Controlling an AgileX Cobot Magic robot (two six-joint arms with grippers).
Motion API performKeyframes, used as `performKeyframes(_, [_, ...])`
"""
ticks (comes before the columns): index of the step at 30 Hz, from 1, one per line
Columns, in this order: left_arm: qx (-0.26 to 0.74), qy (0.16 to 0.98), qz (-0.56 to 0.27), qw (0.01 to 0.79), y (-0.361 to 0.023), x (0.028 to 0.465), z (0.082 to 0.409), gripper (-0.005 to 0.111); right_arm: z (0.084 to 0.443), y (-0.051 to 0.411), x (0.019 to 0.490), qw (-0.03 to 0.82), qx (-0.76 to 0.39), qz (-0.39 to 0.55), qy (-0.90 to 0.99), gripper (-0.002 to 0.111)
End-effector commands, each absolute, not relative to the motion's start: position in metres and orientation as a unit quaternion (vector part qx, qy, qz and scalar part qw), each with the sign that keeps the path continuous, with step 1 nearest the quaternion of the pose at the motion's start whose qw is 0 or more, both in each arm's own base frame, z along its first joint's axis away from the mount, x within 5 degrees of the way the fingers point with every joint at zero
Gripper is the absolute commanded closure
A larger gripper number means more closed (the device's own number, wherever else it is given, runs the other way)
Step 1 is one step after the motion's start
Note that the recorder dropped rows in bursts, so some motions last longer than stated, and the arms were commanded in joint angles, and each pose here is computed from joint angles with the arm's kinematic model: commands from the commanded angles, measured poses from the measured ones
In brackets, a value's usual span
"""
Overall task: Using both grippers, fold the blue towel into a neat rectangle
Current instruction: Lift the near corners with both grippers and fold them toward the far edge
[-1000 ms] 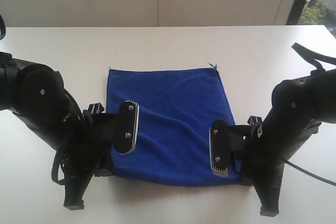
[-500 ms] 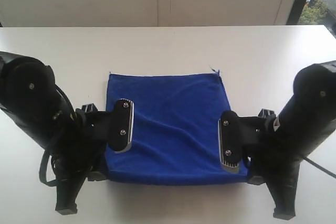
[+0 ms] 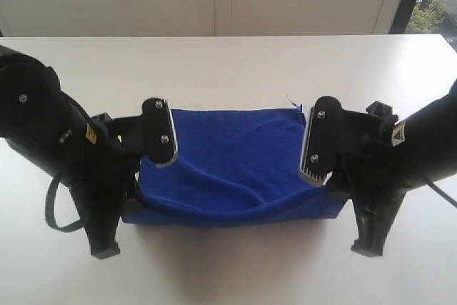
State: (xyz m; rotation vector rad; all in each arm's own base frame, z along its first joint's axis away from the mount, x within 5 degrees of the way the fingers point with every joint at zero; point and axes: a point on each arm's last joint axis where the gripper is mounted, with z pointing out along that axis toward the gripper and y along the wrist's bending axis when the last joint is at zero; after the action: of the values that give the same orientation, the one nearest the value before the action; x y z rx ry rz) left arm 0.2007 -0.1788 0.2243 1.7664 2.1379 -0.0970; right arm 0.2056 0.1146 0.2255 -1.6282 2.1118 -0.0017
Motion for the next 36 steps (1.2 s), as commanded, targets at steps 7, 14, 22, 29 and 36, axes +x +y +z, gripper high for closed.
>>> performKeyframes(7, [0.565,0.776,0.050,0.276,-0.180,0.240,0.264,0.107,0.254,0.122,0.243,0.322,-0.543,-0.064,0.773,0.108])
performKeyframes(14, [0.539,0.778,0.052,0.318,-0.182,0.271,0.264,0.107,0.249,0.131,0.276,0.323,-0.527,-0.098,0.780,0.108])
performKeyframes(22, [0.539,0.774,0.055,0.327,-0.193,0.296,0.250,0.107,0.238,0.133,0.312,0.320,-0.507,-0.107,0.793,0.108])
performKeyframes(29, [0.531,0.774,0.066,0.338,-0.192,0.317,0.247,0.107,0.229,0.135,0.337,0.328,-0.502,-0.110,0.793,0.108])
performKeyframes(36, [0.533,0.762,0.082,0.359,-0.194,0.333,0.251,0.107,0.234,0.134,0.357,0.339,-0.490,-0.117,0.794,0.108])
